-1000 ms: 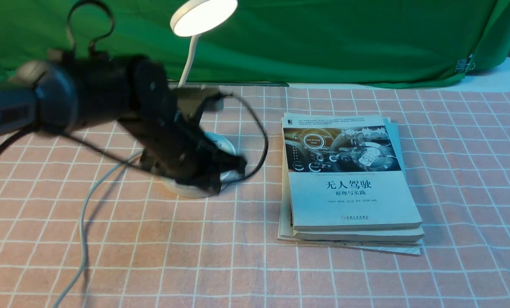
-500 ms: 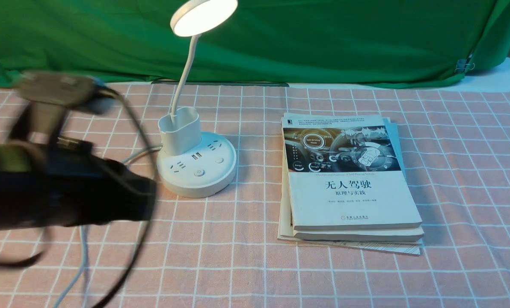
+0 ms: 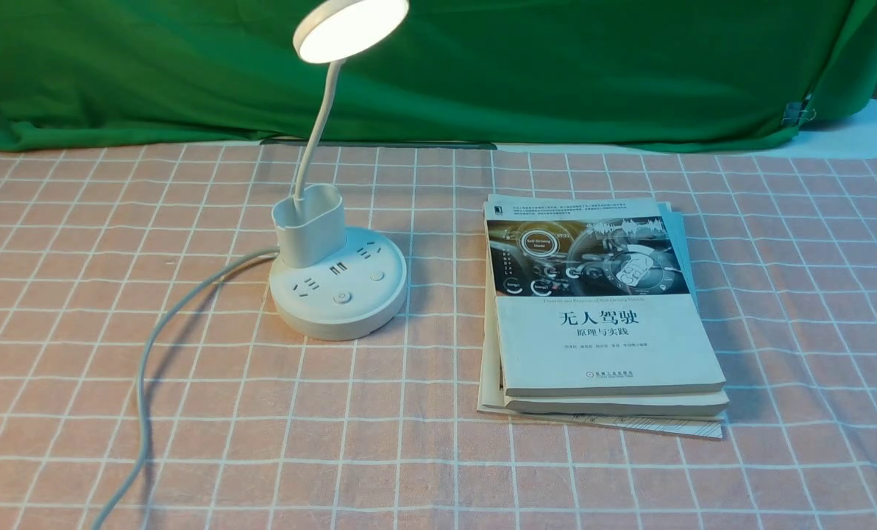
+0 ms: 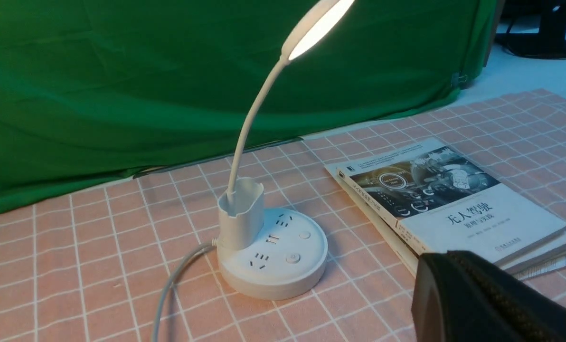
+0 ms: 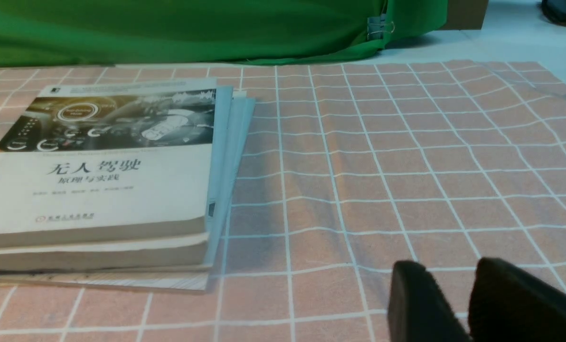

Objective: Turn on the table lamp on the pink coffee tablecloth with your hand.

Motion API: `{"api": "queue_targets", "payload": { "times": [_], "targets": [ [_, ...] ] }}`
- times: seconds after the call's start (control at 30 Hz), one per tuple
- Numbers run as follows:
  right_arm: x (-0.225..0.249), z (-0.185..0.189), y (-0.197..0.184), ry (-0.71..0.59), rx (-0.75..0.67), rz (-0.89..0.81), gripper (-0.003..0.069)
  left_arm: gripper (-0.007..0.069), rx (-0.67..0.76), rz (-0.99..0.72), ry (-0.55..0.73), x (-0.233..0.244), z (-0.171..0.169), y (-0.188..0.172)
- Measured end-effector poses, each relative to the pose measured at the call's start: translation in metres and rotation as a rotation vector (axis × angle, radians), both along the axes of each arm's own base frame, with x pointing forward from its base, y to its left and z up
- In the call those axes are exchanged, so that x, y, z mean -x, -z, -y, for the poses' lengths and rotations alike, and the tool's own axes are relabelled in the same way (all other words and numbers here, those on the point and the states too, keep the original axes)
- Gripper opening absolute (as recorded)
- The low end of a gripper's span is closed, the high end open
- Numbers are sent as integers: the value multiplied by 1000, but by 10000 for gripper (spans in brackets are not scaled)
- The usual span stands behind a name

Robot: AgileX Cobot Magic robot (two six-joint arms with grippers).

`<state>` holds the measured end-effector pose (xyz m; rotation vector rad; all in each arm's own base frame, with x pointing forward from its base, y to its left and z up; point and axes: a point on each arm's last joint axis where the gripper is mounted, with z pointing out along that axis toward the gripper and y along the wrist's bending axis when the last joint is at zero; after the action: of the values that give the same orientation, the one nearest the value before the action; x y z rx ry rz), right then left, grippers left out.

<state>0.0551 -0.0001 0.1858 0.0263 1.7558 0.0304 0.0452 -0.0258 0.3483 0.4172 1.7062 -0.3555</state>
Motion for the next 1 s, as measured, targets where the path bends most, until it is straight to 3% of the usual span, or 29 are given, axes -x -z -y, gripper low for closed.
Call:
{"api": "queue_targets", "payload": {
  "times": [0.43,0.67,0.8,1.0],
  "targets": [
    [0,0,0,0,0,0,238,-1,-90,-25,-30,-3,-3,21],
    [0,0,0,0,0,0,238,0,-35,197,-227,9,-17,31],
    [0,0,0,0,0,0,238,0,44,443,-405,14,-23,48],
    [0,0,0,0,0,1,238,0,39,432,-457,-1,-25,90]
  ]
}}
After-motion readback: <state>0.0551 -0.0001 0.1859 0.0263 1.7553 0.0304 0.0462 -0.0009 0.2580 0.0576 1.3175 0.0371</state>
